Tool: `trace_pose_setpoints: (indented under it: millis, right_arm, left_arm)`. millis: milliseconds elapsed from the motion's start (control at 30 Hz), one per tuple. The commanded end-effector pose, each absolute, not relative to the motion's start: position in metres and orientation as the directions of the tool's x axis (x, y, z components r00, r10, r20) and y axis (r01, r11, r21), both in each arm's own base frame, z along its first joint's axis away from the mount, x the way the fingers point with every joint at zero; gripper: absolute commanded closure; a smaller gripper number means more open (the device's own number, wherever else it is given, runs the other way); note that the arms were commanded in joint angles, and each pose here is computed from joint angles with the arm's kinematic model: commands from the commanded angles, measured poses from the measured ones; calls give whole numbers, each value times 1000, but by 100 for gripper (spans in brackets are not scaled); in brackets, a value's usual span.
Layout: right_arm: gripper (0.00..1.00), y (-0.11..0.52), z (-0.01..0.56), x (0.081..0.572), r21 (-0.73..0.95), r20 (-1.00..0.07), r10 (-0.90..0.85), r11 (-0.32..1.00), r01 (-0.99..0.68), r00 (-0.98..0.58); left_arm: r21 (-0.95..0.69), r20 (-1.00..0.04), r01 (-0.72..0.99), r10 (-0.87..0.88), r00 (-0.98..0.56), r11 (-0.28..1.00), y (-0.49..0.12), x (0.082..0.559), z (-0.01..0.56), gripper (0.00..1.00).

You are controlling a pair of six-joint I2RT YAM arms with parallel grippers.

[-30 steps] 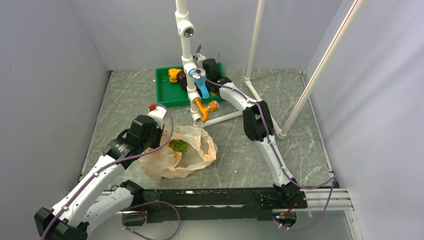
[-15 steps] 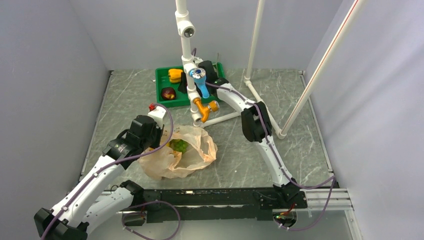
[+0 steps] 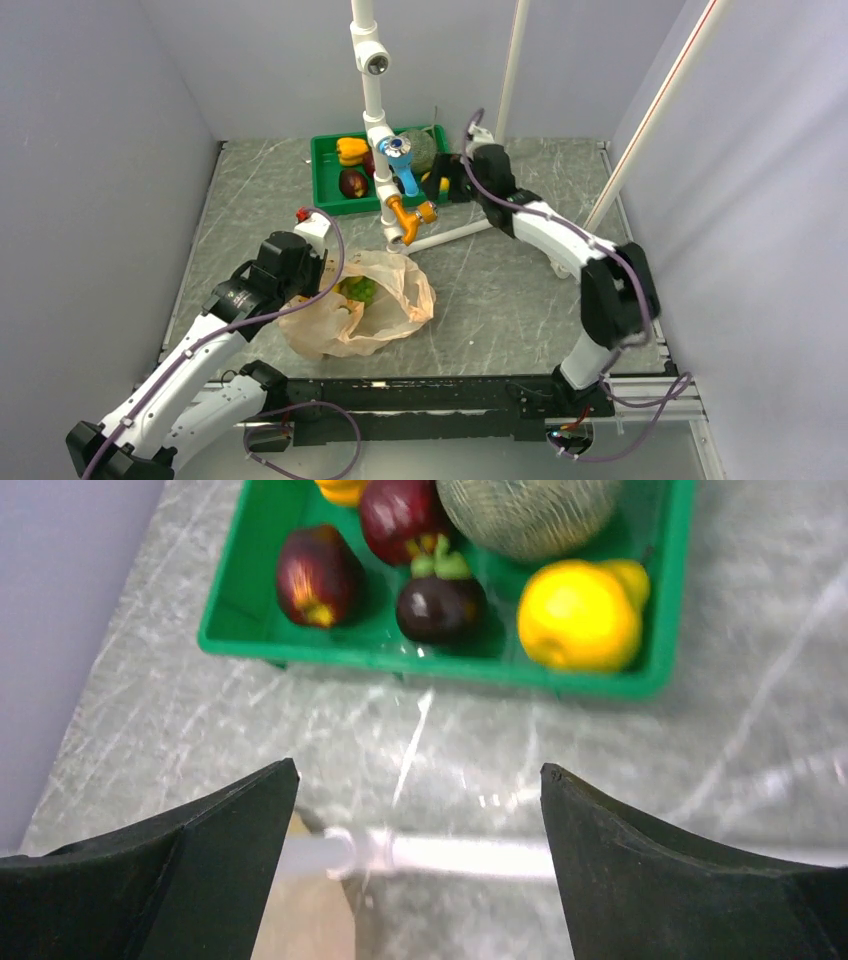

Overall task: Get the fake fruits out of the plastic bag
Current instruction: Place the fake fruit in the bin, then take out the fake fruit from the plastic bag.

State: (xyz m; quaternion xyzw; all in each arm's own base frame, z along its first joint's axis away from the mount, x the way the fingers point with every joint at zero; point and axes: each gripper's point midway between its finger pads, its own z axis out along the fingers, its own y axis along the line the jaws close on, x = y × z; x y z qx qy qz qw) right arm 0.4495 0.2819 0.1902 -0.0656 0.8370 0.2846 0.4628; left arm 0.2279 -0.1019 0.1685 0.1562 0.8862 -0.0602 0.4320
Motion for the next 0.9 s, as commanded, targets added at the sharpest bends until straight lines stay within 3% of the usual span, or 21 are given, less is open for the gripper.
trace_pose_setpoints:
  millis: [0,167,367,567,867]
  right_arm:
    - [7,251,190,409,474,-811,285,832,-289,-511]
    - [7,232,162,345,562,-761,352,778,-282,-545]
    - [5,219,148,274,511,-759,216,783,-356,-614]
    - [4,238,184,193,508,-809,121,637,-580,-576]
    - [1,267,258,119,428,-903,108,291,-855,-415]
  left_arm:
    - [19,-819,344,212,-533,939,-106,231,183,100]
    - [11,-828,350,205,-522,937,-107,230,187,100]
    - [-1,-835,365,200,-512,931,-109,228,191,100]
    - [-31,-869,398,172,-463,917,-114,222,205,100]
    - [-80,-936,533,121,-332,843,-134,205,234,100]
